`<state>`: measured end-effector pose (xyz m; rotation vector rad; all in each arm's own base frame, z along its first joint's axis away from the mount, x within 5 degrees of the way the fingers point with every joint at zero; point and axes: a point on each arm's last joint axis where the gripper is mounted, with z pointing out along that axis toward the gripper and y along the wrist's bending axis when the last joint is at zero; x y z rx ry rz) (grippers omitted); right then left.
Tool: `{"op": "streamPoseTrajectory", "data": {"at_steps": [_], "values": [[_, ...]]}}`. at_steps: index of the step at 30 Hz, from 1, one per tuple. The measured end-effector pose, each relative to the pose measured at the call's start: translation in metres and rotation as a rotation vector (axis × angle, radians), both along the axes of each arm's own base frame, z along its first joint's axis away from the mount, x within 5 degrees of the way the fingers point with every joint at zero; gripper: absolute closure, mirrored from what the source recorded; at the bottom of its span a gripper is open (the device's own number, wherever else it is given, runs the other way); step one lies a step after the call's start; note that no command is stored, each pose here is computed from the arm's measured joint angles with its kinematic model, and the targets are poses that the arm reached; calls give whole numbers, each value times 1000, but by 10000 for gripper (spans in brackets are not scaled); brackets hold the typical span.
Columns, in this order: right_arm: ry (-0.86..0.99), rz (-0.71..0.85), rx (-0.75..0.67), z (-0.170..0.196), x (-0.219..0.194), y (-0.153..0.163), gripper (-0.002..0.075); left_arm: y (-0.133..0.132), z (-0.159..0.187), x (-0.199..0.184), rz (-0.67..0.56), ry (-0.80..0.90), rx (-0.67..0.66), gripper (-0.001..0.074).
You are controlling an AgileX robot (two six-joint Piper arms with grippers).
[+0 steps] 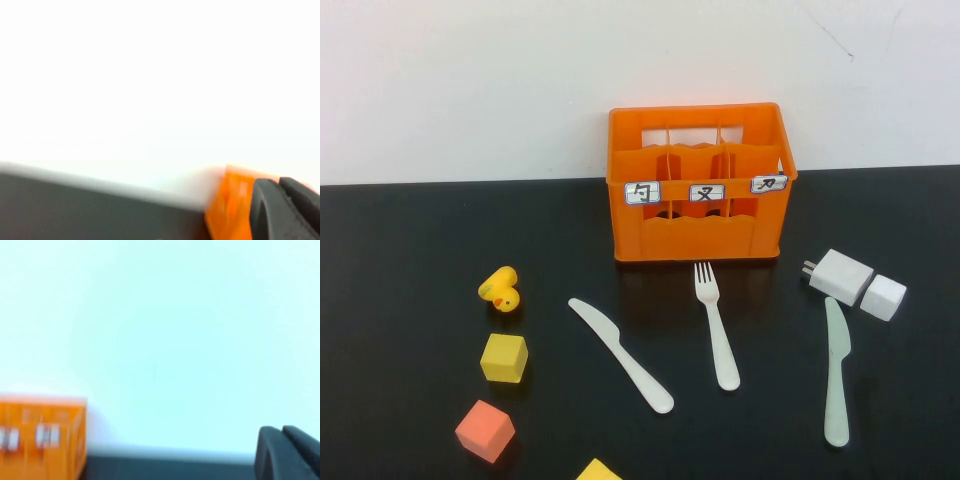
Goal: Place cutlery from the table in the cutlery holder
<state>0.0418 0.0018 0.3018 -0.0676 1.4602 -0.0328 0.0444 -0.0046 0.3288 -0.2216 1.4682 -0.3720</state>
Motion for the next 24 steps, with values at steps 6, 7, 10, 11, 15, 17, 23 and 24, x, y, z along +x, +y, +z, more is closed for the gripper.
{"op": "streamPoseTrajectory", "data": {"at_steps": [6,7,10,11,15,17,23,24], "values": [[419,57,-92,-10,36,5,728,-9,-5,32,-76,249,-164,736],[481,86,-108,-15,42,7,728,-11,-6,37,-92,277,-214,736],[619,200,-145,-28,57,16,728,-17,-12,51,-129,372,-339,736],[655,244,-160,-32,62,19,728,-19,-16,57,-142,418,-374,736],[760,411,-234,-46,76,29,728,-30,-33,82,-206,631,-426,736],[802,485,-266,-52,81,33,728,-37,-40,96,-262,753,-413,736],[869,574,-263,-63,91,39,728,-55,-48,145,-395,991,-358,736],[873,577,-259,-64,92,39,728,-59,-49,155,-409,1008,-345,736]]}}
